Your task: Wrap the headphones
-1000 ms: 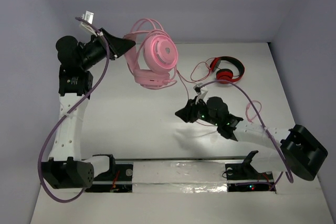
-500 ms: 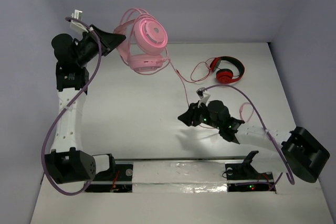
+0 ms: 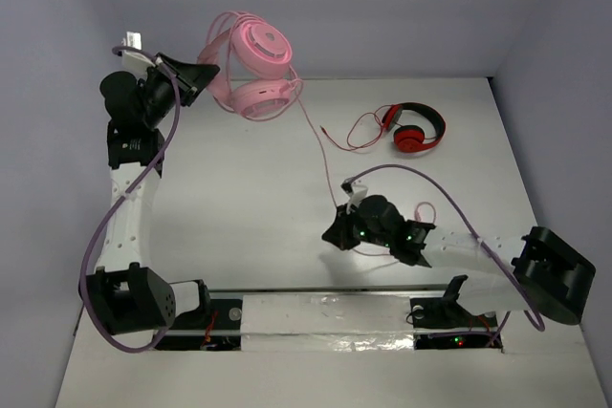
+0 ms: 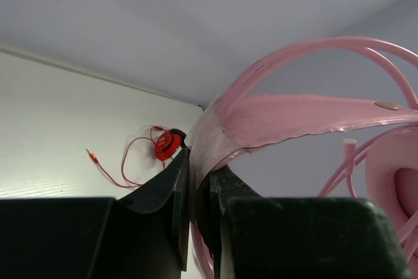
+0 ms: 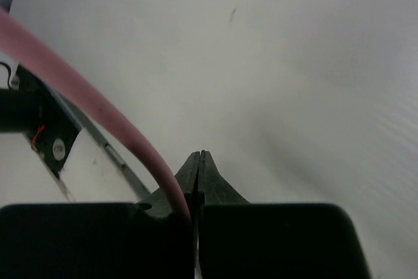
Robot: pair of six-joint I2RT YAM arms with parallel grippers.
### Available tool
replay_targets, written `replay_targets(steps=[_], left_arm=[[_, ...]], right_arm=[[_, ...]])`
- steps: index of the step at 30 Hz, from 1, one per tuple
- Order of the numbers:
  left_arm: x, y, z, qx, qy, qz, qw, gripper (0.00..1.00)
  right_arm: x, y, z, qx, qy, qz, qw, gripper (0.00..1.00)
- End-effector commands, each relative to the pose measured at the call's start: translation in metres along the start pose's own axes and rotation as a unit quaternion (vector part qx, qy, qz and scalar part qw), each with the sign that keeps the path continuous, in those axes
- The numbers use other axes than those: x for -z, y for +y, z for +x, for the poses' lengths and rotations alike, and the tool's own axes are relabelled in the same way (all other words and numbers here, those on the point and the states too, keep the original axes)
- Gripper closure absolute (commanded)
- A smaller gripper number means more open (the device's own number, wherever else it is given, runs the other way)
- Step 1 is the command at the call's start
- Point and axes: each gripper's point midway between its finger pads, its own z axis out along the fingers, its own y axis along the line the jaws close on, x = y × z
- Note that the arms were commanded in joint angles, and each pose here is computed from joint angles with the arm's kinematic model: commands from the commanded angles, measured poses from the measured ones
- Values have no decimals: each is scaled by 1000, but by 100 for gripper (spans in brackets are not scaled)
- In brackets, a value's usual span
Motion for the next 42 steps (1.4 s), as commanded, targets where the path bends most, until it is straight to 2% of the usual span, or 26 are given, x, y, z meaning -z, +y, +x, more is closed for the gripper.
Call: replay_targets(steps=[1,9,13,15,19,22,28,32,37,42], left_arm=[[11,-17,-25,13,-80,12,997,100],[23,49,-14,22,-125,-90,988,100],[29,88,15,11,-135,-160,978,100],[25,91,33,-14,-122,-176,977,100],[25,112,61,-67,-114,-249,959,100],[20,122,91,-97,-72,-267,956,100],[14,130,165,-157,44,-267,950,100],[20,126,197,-195,105,-255,941,100],[32,117,211,-243,164,-268,918,100],[41,113,223,-278,220,-247,902,100]], right_arm=[[-5,35,1,25,22,6,999,100],[-19,109,30,122,101,23,987,100],[-25,147,23,160,106,4,981,100],[-25,169,14,174,109,-10,979,100],[-12,196,-9,215,99,-21,971,100],[4,211,-35,234,78,-32,969,100],[23,210,-79,268,39,-2,963,100],[38,186,-111,258,13,23,966,100],[56,153,-138,239,-7,49,970,100],[69,122,-155,230,-21,84,969,100]])
